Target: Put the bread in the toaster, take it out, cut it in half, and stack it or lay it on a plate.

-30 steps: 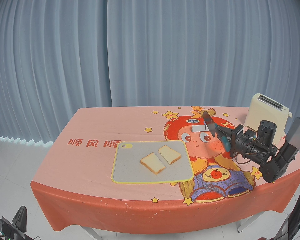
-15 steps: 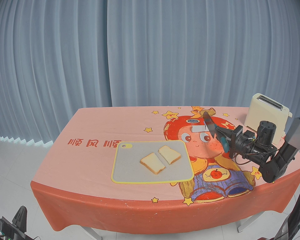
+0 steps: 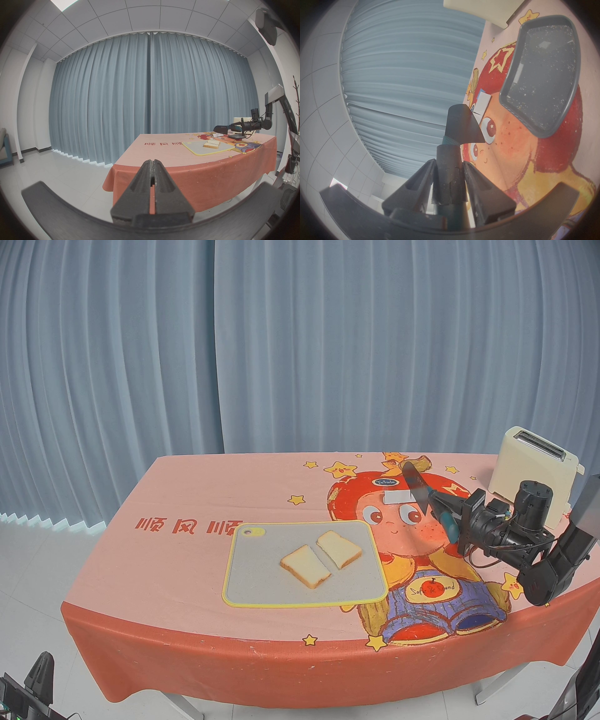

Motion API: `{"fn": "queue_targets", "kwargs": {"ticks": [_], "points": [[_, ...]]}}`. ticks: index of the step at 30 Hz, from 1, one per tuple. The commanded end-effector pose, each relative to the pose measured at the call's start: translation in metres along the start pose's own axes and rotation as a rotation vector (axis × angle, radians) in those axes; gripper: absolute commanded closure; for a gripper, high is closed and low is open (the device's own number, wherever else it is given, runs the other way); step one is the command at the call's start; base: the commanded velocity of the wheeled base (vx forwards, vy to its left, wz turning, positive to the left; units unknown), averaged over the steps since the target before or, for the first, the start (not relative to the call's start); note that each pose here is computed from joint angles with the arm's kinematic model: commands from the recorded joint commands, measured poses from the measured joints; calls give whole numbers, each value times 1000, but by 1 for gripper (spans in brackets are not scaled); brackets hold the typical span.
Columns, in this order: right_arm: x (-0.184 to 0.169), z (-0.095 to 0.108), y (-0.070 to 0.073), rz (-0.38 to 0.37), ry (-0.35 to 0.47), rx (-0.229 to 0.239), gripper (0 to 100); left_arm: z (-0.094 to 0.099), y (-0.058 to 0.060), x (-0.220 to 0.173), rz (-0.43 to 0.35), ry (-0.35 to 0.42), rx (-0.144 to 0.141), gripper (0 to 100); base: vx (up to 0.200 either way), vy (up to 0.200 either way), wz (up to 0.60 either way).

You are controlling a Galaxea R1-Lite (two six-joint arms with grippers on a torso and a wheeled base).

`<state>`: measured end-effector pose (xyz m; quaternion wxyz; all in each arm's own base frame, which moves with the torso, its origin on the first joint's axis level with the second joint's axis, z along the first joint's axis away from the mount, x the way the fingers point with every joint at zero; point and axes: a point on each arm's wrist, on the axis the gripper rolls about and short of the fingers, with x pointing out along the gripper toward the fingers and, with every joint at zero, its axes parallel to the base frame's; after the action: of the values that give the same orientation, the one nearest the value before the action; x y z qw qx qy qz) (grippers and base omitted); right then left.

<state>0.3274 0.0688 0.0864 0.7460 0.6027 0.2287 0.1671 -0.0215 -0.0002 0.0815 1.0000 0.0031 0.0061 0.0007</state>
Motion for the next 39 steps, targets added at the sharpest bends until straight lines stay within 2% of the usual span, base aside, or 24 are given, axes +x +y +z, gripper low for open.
{"fn": "queue_targets", "kwargs": {"ticks": [1, 12, 15, 39], "points": [[0, 0, 0, 14, -3, -5, 100, -5, 0, 1, 1, 19, 0, 100, 0, 0, 0], [-3, -1, -2, 31, 6, -9, 100, -5, 0, 1, 0, 17, 0, 100, 0, 0, 0], [-2, -2, -9, 12, 12, -2, 100, -5, 0, 1, 0, 19, 0, 100, 0, 0, 0], [-4, 5, -9, 15, -11, -2, 100, -5, 0, 1, 0, 19, 0, 100, 0, 0, 0]]}}
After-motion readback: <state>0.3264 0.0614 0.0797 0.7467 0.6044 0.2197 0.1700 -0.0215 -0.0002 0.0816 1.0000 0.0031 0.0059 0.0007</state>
